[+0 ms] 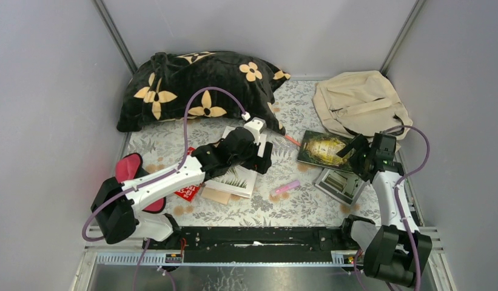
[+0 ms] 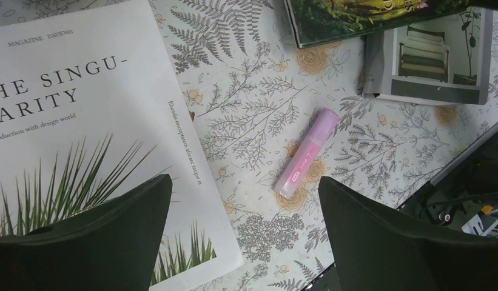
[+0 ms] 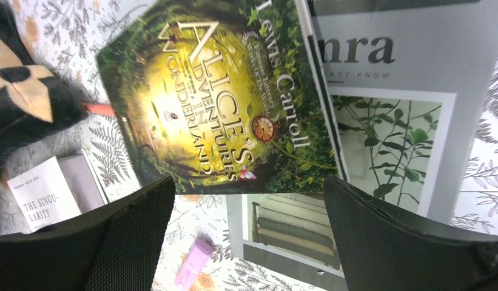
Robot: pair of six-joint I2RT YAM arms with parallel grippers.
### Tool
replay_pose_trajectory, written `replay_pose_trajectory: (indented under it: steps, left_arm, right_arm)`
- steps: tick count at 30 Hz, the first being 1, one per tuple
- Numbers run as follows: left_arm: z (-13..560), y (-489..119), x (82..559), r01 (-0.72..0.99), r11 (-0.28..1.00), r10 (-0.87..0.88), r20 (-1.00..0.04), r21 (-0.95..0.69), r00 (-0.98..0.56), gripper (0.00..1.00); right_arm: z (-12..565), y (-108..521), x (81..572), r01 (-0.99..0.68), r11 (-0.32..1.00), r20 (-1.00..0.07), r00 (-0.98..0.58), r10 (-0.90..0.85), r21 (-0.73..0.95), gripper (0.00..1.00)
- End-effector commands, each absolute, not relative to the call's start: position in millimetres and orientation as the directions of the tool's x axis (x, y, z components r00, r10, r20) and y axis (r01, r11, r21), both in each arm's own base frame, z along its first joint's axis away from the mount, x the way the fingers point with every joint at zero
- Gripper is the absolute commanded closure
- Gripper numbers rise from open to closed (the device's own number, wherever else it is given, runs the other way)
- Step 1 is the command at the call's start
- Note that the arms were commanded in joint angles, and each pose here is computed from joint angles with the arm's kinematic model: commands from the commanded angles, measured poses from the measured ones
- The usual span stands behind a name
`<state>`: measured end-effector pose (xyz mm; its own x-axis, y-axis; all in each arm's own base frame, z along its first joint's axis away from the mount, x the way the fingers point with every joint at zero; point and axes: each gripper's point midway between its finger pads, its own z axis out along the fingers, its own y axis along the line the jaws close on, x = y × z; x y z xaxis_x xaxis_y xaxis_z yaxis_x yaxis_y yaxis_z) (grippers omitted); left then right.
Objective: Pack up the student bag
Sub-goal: Adjust the book at the center of the board.
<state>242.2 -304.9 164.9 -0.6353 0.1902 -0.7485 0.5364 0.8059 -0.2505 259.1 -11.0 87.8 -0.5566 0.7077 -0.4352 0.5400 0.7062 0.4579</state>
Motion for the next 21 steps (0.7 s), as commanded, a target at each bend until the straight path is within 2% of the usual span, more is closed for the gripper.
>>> replay_pose_trajectory:
  steps: [1,8,13,16,21]
  left_arm:
    - [182.3,-320.5,246.7,0.571,0.773,0.165,-0.78,-0.278,-0.603,0.01]
    - [182.7,-317.4,243.0,0.568,0.772,0.162,-0.777,-0.284,-0.608,0.01]
    - [184.8,-317.0,244.8,0.572,0.773,0.167,-0.783,-0.273,-0.599,0.01]
    - [186.4,-320.6,246.2,0.58,0.768,0.172,-0.785,-0.272,-0.595,0.01]
    - [189.5,-325.3,246.5,0.594,0.755,0.179,-0.785,-0.277,-0.594,0.01]
  right_arm:
    - [113.7,-30.6,273.4,0.544,0.73,-0.533,-0.505,0.678,0.413,0.0]
    - [124.5,-32.5,306.3,0.549,0.674,-0.524,-0.431,0.735,0.494,0.0]
    - [156.7,-51.5,314.7,0.556,0.683,-0.617,-0.345,0.708,0.473,0.0]
    - [167.3,-74.1,322.5,0.617,0.652,-0.667,-0.261,0.698,0.441,0.0]
    - [150.2,-94.7,354.1,0.71,0.574,-0.635,-0.232,0.737,0.407,0.0]
